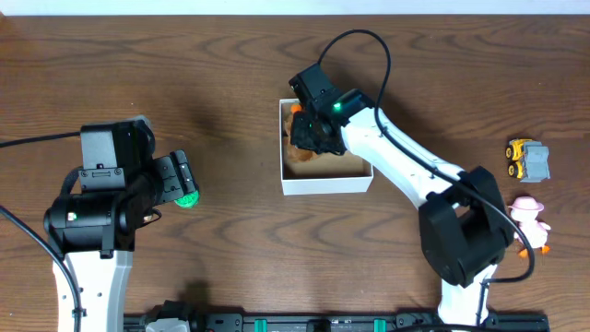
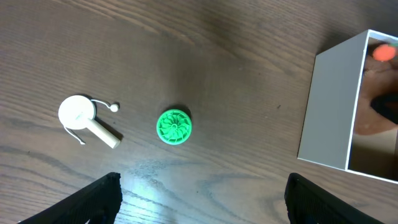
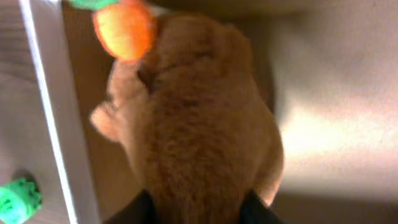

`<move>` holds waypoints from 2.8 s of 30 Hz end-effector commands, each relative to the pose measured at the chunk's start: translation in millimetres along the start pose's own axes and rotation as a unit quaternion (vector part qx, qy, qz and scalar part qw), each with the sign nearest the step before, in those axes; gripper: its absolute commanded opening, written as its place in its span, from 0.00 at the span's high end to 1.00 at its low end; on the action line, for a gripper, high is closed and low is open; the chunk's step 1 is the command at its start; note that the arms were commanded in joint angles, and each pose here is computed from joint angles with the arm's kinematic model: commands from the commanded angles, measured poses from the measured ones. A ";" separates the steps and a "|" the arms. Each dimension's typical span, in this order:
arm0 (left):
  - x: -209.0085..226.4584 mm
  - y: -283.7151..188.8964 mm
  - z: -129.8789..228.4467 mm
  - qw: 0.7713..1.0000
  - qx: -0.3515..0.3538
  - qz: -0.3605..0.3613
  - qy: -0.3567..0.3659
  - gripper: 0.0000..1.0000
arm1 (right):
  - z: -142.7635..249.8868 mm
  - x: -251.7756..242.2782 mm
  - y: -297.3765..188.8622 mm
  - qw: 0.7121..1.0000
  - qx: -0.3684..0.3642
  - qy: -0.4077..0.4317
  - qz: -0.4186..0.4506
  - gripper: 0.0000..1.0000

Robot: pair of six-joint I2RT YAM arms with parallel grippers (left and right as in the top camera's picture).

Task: Pack container
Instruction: 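Carry the capybara into the box and open the right gripper, then move the right gripper to the yellow toy truck and grasp it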

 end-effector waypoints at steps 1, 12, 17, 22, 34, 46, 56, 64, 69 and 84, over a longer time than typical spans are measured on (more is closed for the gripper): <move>1.2 -4.1 -2.9 1.000 -0.007 -0.003 0.000 0.16 | 2.7 2.5 4.2 1.000 -0.001 -0.003 0.002 0.53; 1.2 -4.1 -2.9 1.000 -0.007 -0.003 0.000 0.16 | -4.5 6.0 -12.3 0.999 -0.025 -0.016 -0.012 0.53; 1.2 -4.1 -2.9 1.000 -0.007 -0.003 0.000 0.16 | -22.9 10.5 -55.9 0.995 -0.081 -0.045 -0.039 0.48; 1.2 -4.1 -2.9 1.000 -0.007 -0.003 0.001 0.16 | -43.6 -7.7 -118.6 0.987 -0.151 -0.037 -0.046 0.44; 1.2 -4.1 -2.9 1.000 -0.007 -0.003 0.000 0.16 | -80.3 -217.7 -257.1 0.939 -0.247 0.150 0.185 0.01; 1.2 -4.1 -2.9 1.000 -0.007 -0.003 0.001 0.15 | -113.9 -367.3 -214.9 0.956 -0.088 0.103 0.260 0.01; 1.2 -4.1 -3.1 1.000 -0.007 -0.003 0.001 0.15 | -118.6 -414.7 -143.4 0.962 0.022 0.126 0.240 0.01; 1.0 -1.9 -5.6 1.000 -0.009 -0.003 0.001 0.15 | -123.8 -424.1 -114.3 0.966 0.038 0.130 0.221 0.01; 1.1 3.7 -6.7 1.000 0.001 -0.004 0.000 0.15 | -126.9 -424.7 -105.8 0.971 0.035 0.133 0.197 0.01; 1.1 7.2 -6.3 1.000 0.011 -0.004 0.000 0.15 | -130.6 -423.3 -97.8 0.977 0.032 0.123 0.170 0.37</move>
Point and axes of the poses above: each gripper's point midway between its finger pads, its own y axis out along the fingers, its own x axis along the line the jaws close on, z = x × y, the point moved 8 cm from there along -y, back along the fingers, and after that the axes turned 9 degrees about y, right-handed, at the moved point
